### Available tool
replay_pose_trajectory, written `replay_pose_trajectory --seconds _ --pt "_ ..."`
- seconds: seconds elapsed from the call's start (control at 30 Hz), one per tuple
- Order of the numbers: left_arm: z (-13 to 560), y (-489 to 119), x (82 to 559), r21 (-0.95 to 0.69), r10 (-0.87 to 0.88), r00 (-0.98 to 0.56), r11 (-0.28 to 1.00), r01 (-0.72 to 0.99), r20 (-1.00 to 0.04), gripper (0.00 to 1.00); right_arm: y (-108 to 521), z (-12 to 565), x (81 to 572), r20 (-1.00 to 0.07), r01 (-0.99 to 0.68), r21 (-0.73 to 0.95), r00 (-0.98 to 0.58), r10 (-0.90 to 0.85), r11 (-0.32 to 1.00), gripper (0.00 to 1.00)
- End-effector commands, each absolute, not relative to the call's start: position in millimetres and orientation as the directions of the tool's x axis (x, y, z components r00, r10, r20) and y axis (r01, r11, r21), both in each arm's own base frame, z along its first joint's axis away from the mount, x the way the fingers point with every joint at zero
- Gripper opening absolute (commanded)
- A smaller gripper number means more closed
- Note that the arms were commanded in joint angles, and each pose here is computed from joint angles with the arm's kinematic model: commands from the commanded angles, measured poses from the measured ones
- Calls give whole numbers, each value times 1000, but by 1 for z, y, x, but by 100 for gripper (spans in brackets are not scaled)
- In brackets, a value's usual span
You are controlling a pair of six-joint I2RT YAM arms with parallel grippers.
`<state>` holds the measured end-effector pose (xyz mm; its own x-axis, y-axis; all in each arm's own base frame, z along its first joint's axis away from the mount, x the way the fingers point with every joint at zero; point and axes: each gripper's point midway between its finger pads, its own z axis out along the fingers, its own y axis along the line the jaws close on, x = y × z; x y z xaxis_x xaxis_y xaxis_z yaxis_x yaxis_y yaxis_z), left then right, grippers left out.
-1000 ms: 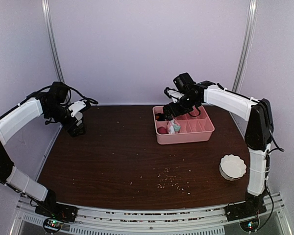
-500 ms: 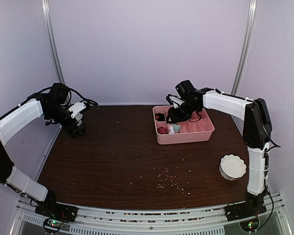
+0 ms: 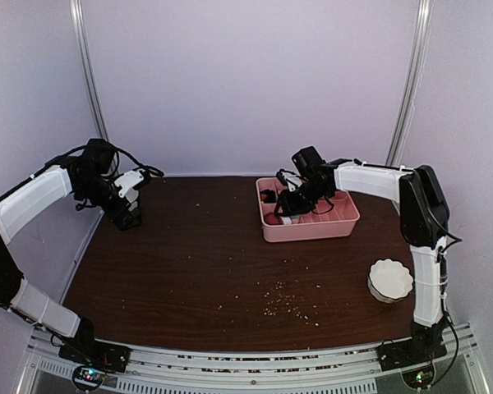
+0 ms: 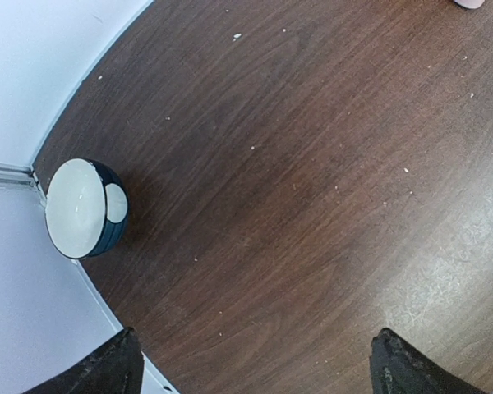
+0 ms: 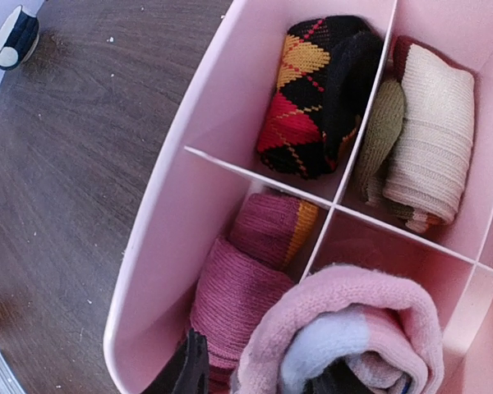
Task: Roll the socks
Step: Place the sock in the storage box.
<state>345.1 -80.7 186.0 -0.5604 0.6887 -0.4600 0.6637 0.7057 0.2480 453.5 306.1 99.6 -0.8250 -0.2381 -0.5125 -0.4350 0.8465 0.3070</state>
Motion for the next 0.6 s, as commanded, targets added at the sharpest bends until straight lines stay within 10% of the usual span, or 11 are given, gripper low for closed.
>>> replay_pose_trajectory --seconds 0.0,0.13,0.23,0.57 --pt "193 -78 352 268 676 -555 719 642 -485 98 287 72 444 -433 -384 317 -872 -227 867 43" --pt "192 -69 358 299 662 -581 741 601 -473 98 289 111 444 -501 -417 320 -836 -222 851 57" --pt "198 -52 368 316 601 -622 797 515 -502 98 289 151 443 -563 -444 318 -799 -210 838 100" --pt "207 5 408 209 346 -621 936 285 -703 98 265 252 407 -758 -518 284 -637 -142 807 99"
